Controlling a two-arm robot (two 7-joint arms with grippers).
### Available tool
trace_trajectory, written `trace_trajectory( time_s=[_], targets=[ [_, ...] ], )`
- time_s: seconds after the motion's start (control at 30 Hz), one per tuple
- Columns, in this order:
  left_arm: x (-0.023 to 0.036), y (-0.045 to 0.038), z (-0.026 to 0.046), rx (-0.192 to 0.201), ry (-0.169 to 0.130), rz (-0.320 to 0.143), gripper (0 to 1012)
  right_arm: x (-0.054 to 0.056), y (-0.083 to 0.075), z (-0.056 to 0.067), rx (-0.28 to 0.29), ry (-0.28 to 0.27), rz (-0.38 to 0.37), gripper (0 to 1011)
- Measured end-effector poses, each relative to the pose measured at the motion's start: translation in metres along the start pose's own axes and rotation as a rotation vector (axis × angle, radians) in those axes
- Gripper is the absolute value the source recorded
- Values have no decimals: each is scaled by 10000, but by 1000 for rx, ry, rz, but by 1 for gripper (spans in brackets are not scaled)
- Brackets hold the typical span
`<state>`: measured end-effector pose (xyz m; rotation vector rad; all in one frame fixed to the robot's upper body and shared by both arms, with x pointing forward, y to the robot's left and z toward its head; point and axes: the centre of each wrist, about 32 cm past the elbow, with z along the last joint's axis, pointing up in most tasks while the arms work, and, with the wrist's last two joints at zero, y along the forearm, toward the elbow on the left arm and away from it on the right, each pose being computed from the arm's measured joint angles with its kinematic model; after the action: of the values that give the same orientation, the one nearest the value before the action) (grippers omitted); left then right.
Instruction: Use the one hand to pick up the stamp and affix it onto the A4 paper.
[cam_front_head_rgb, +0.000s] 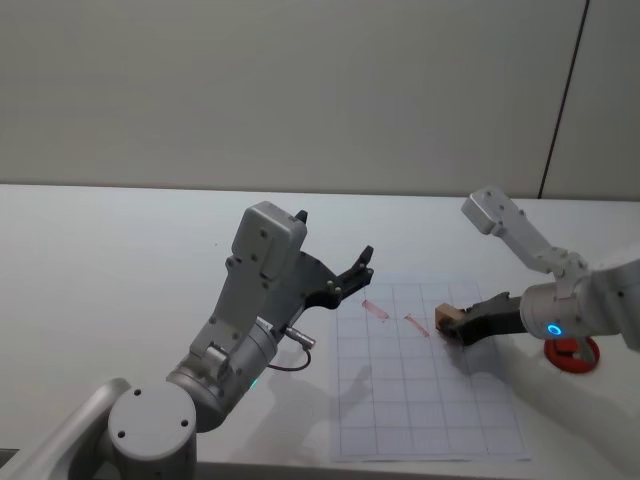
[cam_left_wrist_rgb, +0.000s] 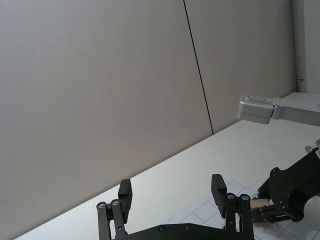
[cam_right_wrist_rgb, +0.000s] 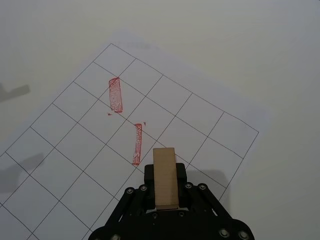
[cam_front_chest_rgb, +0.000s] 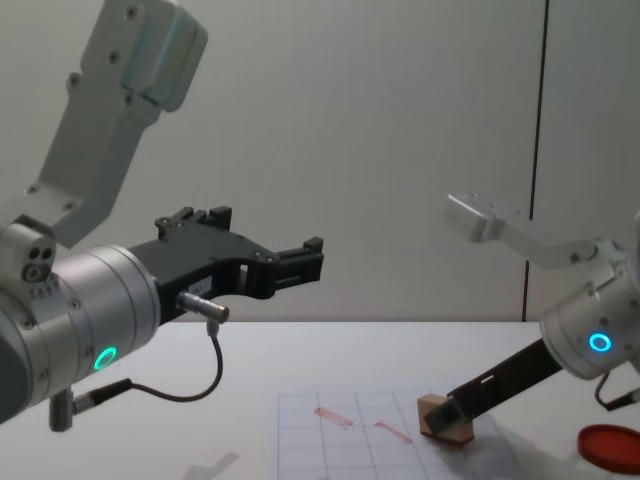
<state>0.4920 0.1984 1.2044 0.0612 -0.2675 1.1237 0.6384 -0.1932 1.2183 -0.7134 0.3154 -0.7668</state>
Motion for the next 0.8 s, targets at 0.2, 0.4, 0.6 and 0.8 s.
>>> trace_trajectory(
  time_s=[0.2,0.4,0.6,0.8],
  targets=[
    [0,0,0,0,0,0,1002,-19,1,-48,13,4,0,218],
    [0,0,0,0,0,0,1002,-42,5,-102,29,9,-2,218],
    [0,0,0,0,0,0,1002,-72,11,-176,50,13,-3,218],
    [0,0,0,0,0,0,1002,-95,11,-243,69,20,-3,218]
  ],
)
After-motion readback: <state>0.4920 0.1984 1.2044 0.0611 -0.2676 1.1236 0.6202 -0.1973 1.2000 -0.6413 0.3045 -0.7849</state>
